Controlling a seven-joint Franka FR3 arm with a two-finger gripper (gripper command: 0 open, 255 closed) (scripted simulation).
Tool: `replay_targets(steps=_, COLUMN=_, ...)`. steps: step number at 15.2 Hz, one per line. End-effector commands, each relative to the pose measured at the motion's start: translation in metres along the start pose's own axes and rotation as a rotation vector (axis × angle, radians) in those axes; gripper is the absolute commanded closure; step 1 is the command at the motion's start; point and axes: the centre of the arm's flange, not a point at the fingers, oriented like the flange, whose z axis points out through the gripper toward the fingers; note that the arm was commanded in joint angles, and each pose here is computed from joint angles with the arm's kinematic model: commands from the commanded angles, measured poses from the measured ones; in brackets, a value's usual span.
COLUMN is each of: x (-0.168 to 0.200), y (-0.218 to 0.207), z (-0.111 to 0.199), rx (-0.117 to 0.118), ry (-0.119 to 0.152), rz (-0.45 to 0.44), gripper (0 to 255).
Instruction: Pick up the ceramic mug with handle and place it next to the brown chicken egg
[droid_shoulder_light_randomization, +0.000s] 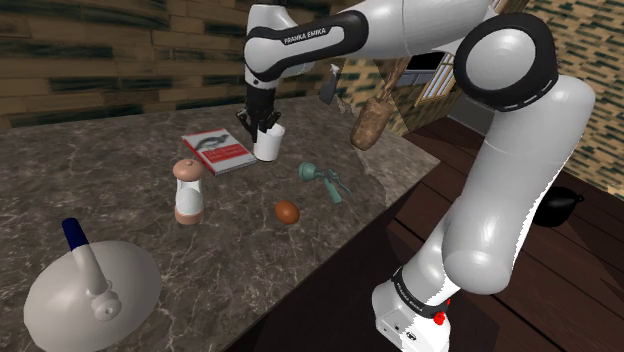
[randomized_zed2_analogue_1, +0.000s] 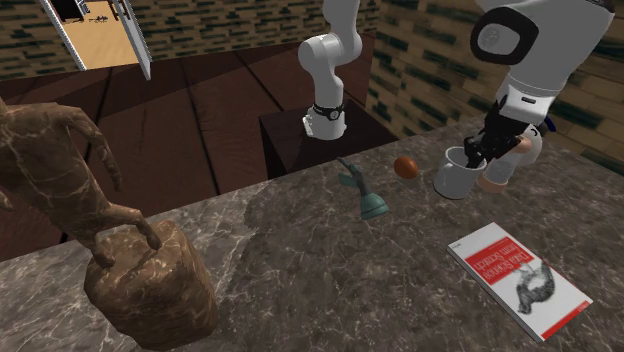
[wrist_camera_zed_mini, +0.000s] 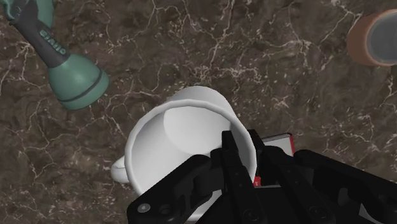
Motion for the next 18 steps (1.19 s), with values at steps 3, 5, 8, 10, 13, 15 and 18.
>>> replay_targets(steps=3, x=0.002, y=-0.002, z=0.021, rx=0.0, ry=0.001, rz=0.0, gripper=255)
replay_targets(steps=5, x=0.003, y=-0.002, z=0.031, rx=0.0, ry=0.001, rz=0.0, gripper=255)
replay_targets(steps=8, x=0.004, y=-0.003, z=0.047, rx=0.0, ry=0.001, rz=0.0, gripper=255)
replay_targets(steps=10, x=0.004, y=-0.004, z=0.058, rx=0.0, ry=0.001, rz=0.0, gripper=255)
replay_targets(steps=13, x=0.005, y=-0.005, z=0.073, rx=0.0, ry=0.001, rz=0.0, gripper=255)
replay_targets(steps=15, x=0.006, y=-0.006, z=0.084, rx=0.0, ry=0.001, rz=0.0, gripper=255)
replay_targets(steps=18, x=0.006, y=-0.007, z=0.1, rx=0.0, ry=0.001, rz=0.0, gripper=255)
